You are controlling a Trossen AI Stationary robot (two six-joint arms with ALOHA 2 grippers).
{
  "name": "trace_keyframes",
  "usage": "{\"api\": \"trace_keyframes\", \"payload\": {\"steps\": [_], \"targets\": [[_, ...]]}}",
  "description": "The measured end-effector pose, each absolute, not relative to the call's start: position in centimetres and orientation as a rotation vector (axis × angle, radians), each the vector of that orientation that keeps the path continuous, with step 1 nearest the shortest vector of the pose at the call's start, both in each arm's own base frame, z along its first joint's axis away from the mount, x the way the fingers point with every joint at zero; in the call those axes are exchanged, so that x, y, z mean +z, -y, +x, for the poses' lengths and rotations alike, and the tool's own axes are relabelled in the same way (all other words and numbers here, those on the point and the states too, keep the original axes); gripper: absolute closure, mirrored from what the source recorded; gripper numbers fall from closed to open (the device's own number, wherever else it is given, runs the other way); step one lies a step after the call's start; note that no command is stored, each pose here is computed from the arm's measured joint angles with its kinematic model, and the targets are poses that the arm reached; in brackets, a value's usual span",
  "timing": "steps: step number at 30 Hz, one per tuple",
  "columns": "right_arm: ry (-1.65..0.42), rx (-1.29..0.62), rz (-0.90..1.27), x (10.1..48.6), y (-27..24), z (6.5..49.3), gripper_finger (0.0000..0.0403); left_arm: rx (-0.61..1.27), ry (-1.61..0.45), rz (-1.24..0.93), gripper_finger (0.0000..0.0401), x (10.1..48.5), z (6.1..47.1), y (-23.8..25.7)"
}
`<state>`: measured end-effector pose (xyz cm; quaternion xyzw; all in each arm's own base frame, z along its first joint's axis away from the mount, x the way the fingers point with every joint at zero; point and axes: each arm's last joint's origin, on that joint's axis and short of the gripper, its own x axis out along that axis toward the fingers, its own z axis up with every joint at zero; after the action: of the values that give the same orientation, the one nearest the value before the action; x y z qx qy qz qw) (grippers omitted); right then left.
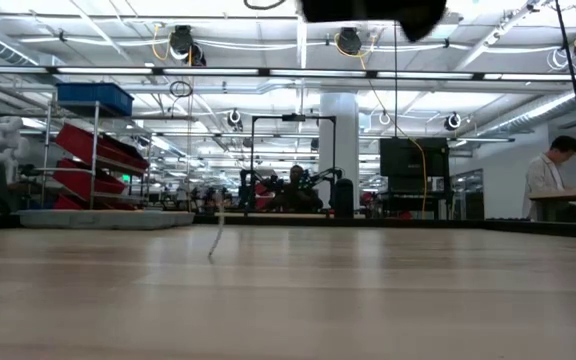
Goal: Coil cords
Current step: Uncoil the white wire from the spool
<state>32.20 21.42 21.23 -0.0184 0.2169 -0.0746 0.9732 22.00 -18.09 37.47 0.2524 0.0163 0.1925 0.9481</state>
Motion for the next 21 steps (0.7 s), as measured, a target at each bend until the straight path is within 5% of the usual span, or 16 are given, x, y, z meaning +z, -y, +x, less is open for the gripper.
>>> {"api": "trace_keyframes", "payload": {"steps": [9,21], "targets": [[-0.369,-0.167,-0.089,24.6,-22.7,29.1,0.0265,0.34,-0.056,0.505,0.04,36.7,22.5,17.9],[-0.132,-0.336,-0.15,25.1,-22.7,31.8,0.0208,0.219,-0.072,0.452,0.04,35.8,24.0,16.7]]}}
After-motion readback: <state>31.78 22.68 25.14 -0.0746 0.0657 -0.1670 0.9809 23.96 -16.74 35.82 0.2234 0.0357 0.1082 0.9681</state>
